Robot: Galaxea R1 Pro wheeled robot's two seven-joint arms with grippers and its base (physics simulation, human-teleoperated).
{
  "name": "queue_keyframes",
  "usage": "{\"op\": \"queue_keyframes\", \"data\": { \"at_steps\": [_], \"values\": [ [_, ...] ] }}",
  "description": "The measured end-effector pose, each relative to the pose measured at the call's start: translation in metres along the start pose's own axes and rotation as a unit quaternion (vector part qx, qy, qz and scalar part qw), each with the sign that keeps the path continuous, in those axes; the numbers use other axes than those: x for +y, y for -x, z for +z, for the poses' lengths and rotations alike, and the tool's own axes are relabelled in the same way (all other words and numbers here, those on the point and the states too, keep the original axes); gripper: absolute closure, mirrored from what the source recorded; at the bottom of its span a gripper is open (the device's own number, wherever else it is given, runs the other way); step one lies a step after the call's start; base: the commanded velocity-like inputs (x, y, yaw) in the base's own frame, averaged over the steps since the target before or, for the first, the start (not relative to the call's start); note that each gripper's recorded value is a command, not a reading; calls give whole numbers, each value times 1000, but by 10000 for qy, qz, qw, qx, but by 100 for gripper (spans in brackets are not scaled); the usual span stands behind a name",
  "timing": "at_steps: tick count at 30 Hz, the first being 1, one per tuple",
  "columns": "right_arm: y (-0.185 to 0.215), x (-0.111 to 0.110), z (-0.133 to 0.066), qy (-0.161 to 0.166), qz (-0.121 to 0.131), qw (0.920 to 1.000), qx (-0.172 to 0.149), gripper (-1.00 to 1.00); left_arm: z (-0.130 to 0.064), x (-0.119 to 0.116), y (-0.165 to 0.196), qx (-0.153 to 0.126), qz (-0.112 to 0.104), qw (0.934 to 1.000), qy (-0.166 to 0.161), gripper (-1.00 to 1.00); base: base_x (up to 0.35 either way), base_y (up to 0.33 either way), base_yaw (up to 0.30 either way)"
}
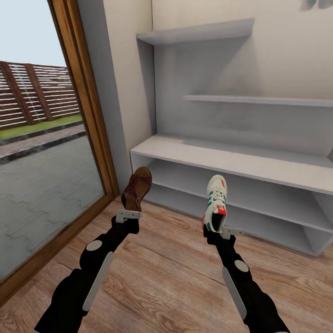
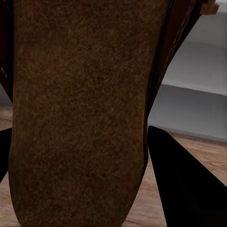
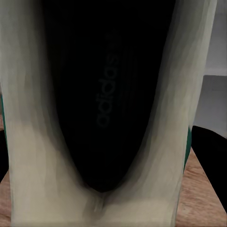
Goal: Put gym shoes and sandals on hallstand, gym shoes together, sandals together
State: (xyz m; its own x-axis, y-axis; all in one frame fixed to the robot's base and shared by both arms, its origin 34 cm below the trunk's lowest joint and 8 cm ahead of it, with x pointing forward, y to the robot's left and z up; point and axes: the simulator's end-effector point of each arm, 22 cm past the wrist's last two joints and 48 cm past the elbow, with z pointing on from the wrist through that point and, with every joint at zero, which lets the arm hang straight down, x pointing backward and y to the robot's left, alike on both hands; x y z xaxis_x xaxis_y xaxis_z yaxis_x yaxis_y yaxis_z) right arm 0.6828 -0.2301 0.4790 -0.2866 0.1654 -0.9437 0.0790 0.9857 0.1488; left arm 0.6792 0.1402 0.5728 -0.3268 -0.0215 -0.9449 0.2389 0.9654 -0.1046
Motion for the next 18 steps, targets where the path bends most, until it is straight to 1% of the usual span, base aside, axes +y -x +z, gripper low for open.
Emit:
{"op": "queue_keyframes", "data": {
  "at_steps": [6,8,12,18],
  "values": [
    [-1,-1,0,4,3,10000,17,100,0,1,0,7,8,10000,16,100,1,0,0],
    [-1,0,0,5,-2,10000,18,100,0,2,0,7,10,10000,18,100,64,79,0],
    [-1,0,0,4,-16,10000,21,100,0,1,0,6,14,10000,13,100,124,188,0],
    [-1,3,0,32,-35,10000,26,100,0,1,0,4,16,10000,9,100,156,262,0]
  ]
}}
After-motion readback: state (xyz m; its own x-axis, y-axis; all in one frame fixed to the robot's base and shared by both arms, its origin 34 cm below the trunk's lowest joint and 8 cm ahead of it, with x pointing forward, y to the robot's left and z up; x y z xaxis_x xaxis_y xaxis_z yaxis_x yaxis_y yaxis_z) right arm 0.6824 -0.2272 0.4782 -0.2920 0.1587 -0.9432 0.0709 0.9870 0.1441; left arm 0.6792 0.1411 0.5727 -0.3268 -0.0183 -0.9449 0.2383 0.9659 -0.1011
